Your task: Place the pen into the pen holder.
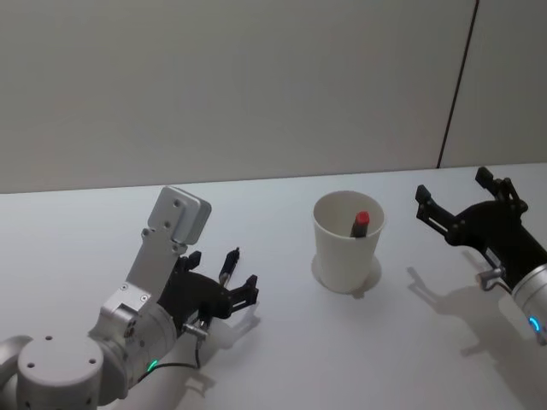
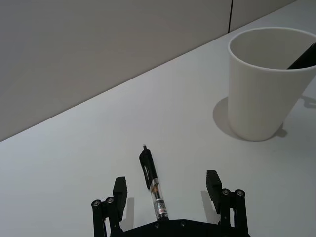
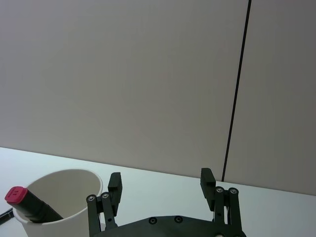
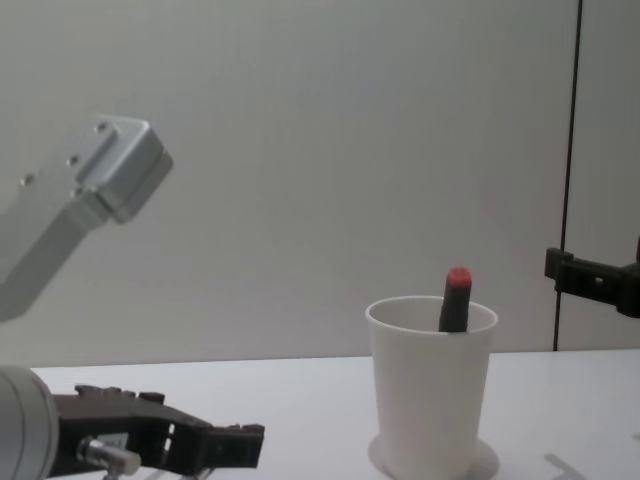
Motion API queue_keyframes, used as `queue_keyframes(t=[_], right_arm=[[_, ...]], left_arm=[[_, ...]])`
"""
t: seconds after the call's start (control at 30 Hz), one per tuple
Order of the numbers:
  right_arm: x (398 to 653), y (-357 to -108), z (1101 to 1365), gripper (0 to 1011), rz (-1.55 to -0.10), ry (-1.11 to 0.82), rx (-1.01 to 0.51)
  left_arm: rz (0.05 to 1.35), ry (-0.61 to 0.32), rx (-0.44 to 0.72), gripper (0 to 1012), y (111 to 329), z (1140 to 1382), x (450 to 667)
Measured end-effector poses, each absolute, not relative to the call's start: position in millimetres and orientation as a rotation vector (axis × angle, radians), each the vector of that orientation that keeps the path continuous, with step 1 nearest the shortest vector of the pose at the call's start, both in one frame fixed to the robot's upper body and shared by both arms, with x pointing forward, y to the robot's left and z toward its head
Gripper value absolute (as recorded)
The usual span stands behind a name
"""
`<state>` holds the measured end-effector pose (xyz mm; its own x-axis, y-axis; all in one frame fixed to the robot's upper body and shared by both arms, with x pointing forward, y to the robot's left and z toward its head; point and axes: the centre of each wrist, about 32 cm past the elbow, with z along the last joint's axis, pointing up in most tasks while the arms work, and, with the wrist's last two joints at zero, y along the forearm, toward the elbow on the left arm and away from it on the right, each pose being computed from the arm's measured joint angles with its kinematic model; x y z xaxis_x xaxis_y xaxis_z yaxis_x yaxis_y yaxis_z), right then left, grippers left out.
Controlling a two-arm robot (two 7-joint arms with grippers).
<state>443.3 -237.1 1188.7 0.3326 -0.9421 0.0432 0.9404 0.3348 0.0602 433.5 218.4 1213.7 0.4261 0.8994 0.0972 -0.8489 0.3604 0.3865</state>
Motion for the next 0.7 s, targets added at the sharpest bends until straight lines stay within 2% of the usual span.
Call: queue_keyframes(t=[0.7], right_arm=[[443.3, -237.1, 1188.7, 1001, -1.229, -0.075, 0.026]], left_arm=[[1.144, 0.176, 0.465, 1001, 208.1, 1214.5, 438.6]])
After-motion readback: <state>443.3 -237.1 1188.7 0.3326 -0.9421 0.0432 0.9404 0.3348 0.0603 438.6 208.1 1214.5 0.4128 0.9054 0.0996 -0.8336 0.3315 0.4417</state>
